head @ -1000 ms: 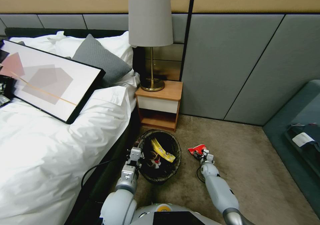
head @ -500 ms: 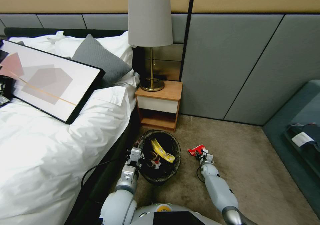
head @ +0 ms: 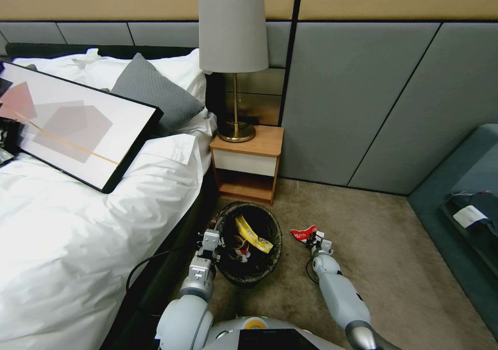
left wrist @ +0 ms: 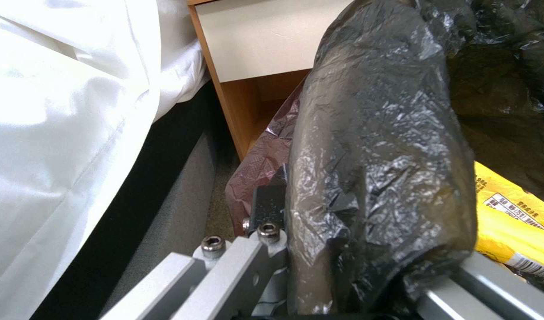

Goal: Pick up the trash bin, then pick up the garbage from the floor and place it into the trash bin.

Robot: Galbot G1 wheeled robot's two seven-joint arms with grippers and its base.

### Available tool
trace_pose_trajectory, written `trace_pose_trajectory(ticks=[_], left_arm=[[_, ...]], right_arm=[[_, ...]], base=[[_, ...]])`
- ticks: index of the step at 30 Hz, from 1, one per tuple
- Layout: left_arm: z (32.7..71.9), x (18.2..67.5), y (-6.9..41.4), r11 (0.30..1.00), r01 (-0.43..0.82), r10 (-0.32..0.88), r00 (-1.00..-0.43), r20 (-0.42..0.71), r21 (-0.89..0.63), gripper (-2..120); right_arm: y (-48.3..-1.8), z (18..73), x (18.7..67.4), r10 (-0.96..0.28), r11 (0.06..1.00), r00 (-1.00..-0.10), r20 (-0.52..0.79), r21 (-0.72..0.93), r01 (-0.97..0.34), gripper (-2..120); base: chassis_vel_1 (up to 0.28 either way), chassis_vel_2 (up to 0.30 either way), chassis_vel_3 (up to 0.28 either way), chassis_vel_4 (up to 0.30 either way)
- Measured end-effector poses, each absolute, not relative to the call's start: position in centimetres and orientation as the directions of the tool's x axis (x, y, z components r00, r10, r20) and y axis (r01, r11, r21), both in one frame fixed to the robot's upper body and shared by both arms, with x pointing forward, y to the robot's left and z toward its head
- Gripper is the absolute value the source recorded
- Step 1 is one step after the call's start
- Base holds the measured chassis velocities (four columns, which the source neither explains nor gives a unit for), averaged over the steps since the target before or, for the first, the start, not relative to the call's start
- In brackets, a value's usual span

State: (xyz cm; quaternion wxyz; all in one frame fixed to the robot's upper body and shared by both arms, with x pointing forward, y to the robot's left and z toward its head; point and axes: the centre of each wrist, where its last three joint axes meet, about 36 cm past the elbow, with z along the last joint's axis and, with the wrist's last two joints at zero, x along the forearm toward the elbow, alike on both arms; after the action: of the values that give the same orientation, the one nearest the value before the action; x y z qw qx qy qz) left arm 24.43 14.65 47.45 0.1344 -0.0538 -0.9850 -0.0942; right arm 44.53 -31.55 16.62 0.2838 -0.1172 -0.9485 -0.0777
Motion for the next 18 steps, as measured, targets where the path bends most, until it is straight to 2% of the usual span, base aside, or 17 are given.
trace_pose_trajectory(ticks=[7, 11, 13, 14, 16, 18], left_arm=[[47.5, 24.4, 14.7, 0.976, 0.132, 0.081, -0.958, 0.275, 0.171, 1], [47.5, 24.5, 14.6, 0.976, 0.133, 0.083, -0.958, 0.273, 0.17, 1], [47.5, 24.5, 14.6, 0.976, 0.134, 0.084, -0.958, 0.274, 0.169, 1], [47.5, 24.5, 14.6, 0.976, 0.134, 0.084, -0.958, 0.274, 0.169, 1], [47.5, 24.5, 14.6, 0.976, 0.134, 0.084, -0.958, 0.274, 0.169, 1], [47.5, 24.5, 14.6, 0.976, 0.134, 0.084, -0.958, 0.274, 0.169, 1]], right_arm=[[-31.3, 17.6, 44.2, 0.178, 0.963, -0.848, 0.499, 0.091, 0.255, 0], [-30.7, 20.2, 44.1, 0.175, 0.967, -0.905, 0.388, 0.107, 0.232, 0], [-30.0, 23.4, 43.9, 0.16, 0.972, -0.951, 0.265, 0.126, 0.199, 0], [-30.0, 23.4, 43.9, 0.16, 0.972, -0.951, 0.265, 0.126, 0.199, 0], [-29.2, 27.2, 43.1, 0.134, 0.979, -0.983, 0.122, 0.136, 0.15, 0], [-29.2, 27.2, 43.1, 0.134, 0.979, -0.983, 0.122, 0.136, 0.15, 0]], base=[[0.0, 0.0, 0.0, 0.0], [0.0, 0.0, 0.0, 0.0], [0.0, 0.0, 0.0, 0.0], [0.0, 0.0, 0.0, 0.0], [0.0, 0.0, 0.0, 0.0], [0.0, 0.0, 0.0, 0.0]])
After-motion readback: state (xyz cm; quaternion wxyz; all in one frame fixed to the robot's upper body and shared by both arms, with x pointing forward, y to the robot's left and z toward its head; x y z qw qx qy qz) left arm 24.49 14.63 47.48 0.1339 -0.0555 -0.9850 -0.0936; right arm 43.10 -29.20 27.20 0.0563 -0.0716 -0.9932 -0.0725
